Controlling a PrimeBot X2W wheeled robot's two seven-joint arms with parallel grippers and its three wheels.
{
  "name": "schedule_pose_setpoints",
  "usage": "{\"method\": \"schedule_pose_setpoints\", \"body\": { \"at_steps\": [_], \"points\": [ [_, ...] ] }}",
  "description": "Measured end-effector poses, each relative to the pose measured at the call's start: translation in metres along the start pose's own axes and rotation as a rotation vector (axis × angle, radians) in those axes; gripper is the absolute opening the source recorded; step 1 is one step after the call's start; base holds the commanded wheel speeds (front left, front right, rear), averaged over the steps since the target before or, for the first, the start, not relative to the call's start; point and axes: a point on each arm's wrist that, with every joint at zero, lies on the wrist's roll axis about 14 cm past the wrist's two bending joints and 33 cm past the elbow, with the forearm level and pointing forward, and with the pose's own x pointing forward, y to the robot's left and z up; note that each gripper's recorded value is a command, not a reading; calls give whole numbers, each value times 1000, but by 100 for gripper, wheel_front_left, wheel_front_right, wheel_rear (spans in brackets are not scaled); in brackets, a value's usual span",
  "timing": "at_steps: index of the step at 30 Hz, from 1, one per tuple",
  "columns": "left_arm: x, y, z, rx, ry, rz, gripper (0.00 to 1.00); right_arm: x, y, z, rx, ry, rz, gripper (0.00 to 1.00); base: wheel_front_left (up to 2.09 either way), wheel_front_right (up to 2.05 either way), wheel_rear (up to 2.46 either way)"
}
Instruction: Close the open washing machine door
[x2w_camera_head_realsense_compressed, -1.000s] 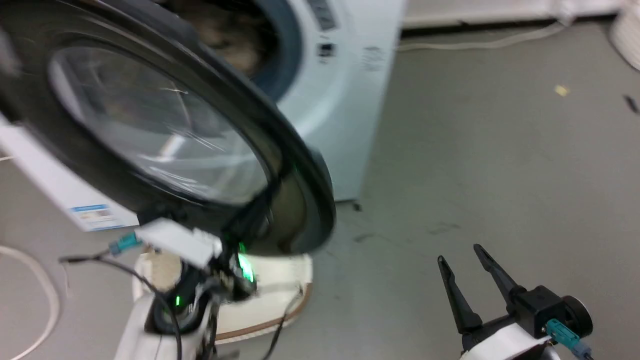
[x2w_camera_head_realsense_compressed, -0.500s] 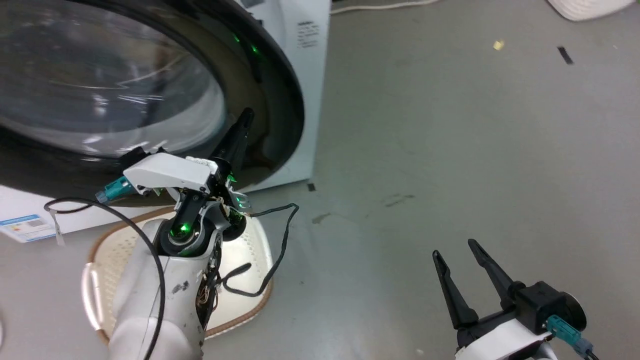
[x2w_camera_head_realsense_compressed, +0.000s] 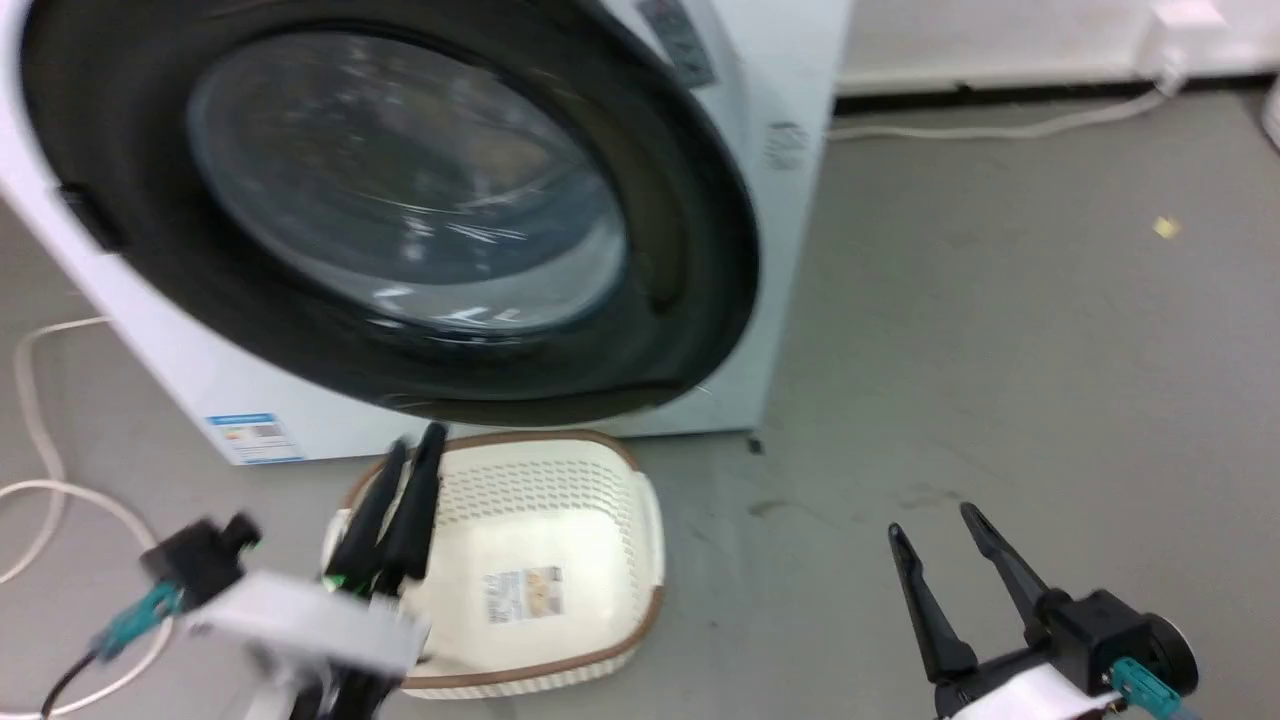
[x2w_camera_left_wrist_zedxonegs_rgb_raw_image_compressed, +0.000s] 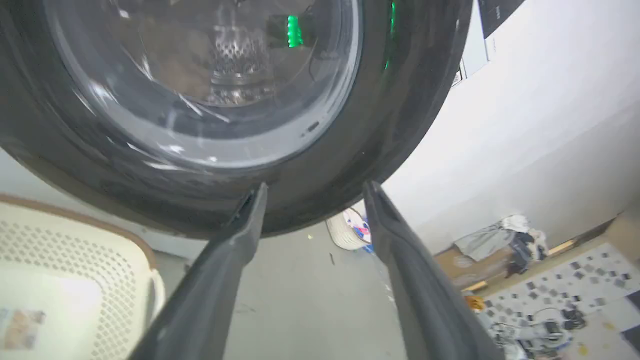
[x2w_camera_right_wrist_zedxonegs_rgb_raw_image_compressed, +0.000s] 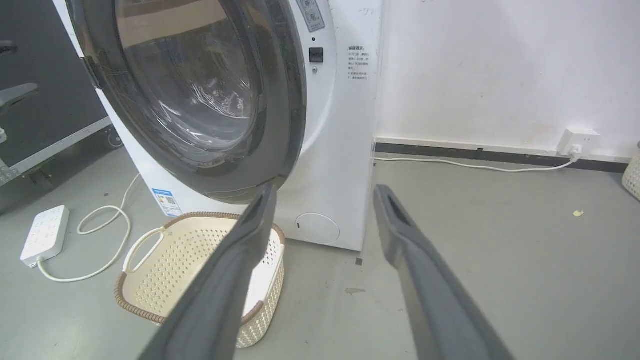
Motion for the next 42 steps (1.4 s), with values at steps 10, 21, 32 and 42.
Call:
{"method": "schedule_pose_setpoints", "body": {
  "at_steps": [10,21,32,42],
  "points": [
    [-75,15,78,776,-210,139,100,7,39,11,5,-42,125,100,0,0,0],
    [-119,25,67,996,-213,291,100,15,84,15,11,-52,277,95,0,0,0],
    [-111,60,65,976,-150,372,100,107,116,39,-82,-42,485,0,0,0,0],
    [-97,85,70,963,-127,429,100,207,95,24,-121,72,465,0,0,0,0]
  ]
}}
